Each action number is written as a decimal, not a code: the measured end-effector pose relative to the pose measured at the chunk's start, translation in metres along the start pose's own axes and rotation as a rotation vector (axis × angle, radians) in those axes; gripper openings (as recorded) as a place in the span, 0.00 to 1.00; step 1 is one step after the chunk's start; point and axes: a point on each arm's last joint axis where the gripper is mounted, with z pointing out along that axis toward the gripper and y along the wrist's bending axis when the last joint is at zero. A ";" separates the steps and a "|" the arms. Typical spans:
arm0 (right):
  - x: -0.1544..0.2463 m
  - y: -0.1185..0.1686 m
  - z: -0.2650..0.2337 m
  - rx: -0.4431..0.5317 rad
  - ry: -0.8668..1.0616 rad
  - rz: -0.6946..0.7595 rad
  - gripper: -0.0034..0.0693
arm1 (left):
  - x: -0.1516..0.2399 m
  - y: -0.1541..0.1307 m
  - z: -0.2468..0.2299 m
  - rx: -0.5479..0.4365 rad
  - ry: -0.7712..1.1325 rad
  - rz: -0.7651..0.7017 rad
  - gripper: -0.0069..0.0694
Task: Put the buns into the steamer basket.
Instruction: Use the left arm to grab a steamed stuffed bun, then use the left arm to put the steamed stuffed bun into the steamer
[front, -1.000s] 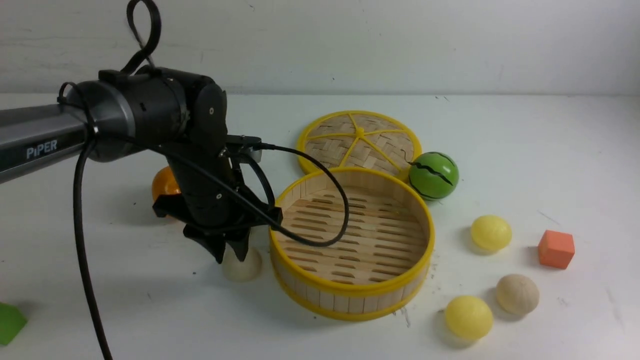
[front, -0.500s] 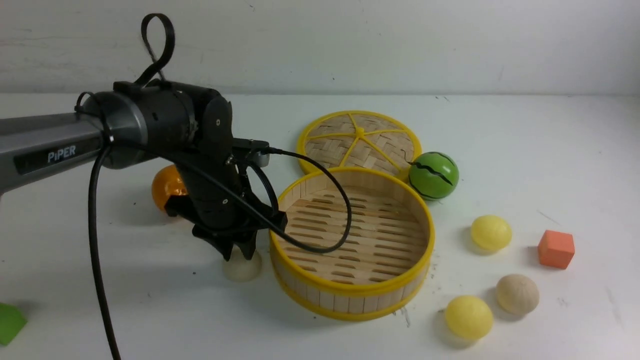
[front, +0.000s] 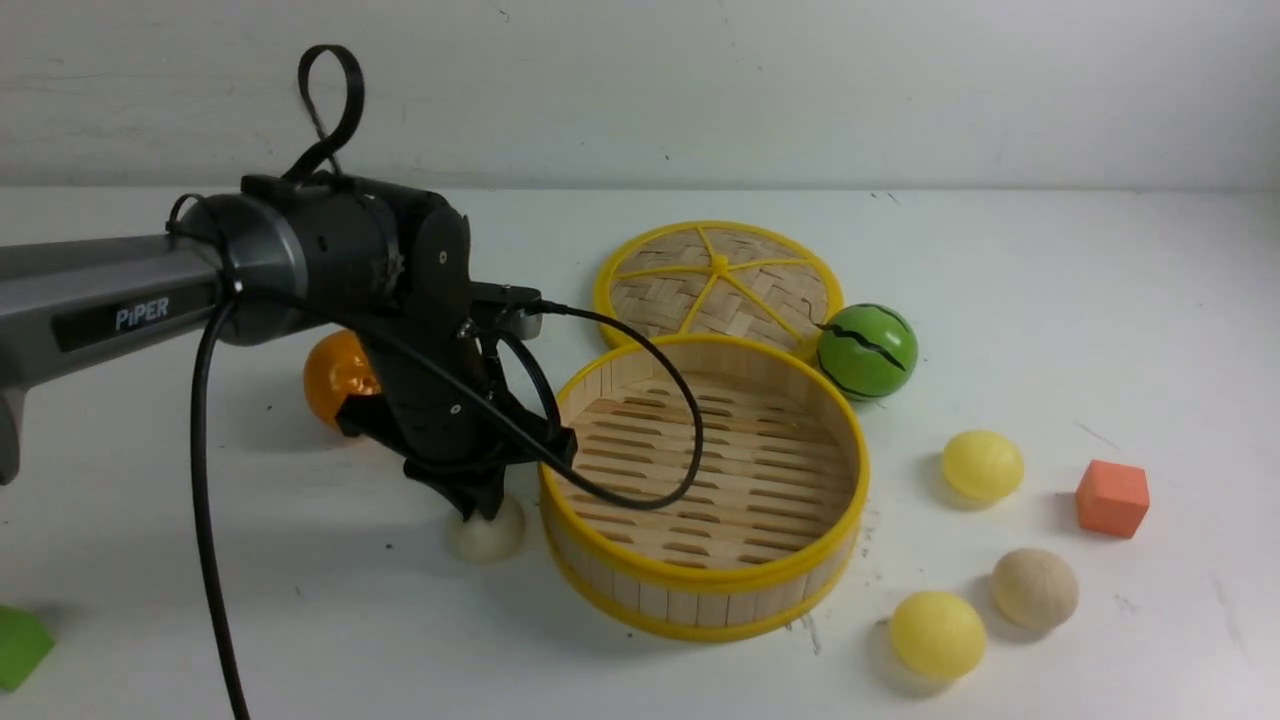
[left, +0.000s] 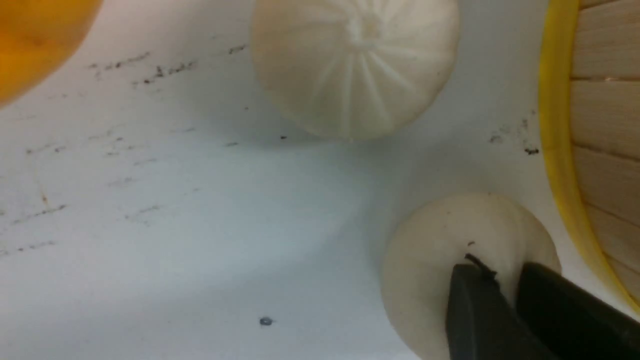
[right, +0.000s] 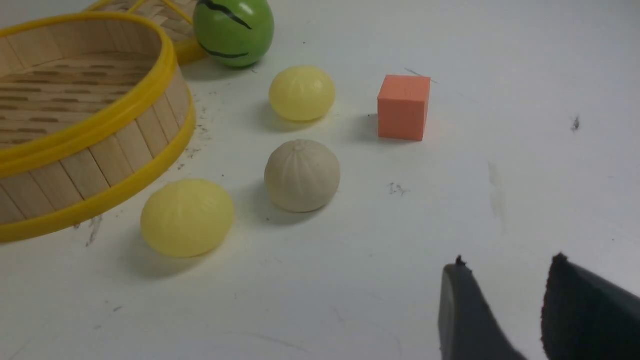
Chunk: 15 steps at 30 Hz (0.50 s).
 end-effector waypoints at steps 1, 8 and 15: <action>0.000 0.000 0.000 0.000 0.000 0.000 0.38 | 0.000 0.000 0.000 -0.003 0.001 0.002 0.10; 0.000 0.000 0.000 0.000 0.000 0.000 0.38 | -0.006 -0.002 -0.053 -0.014 -0.046 0.014 0.07; 0.000 0.000 0.000 0.000 0.000 0.000 0.38 | -0.023 -0.054 -0.094 0.092 -0.184 0.129 0.07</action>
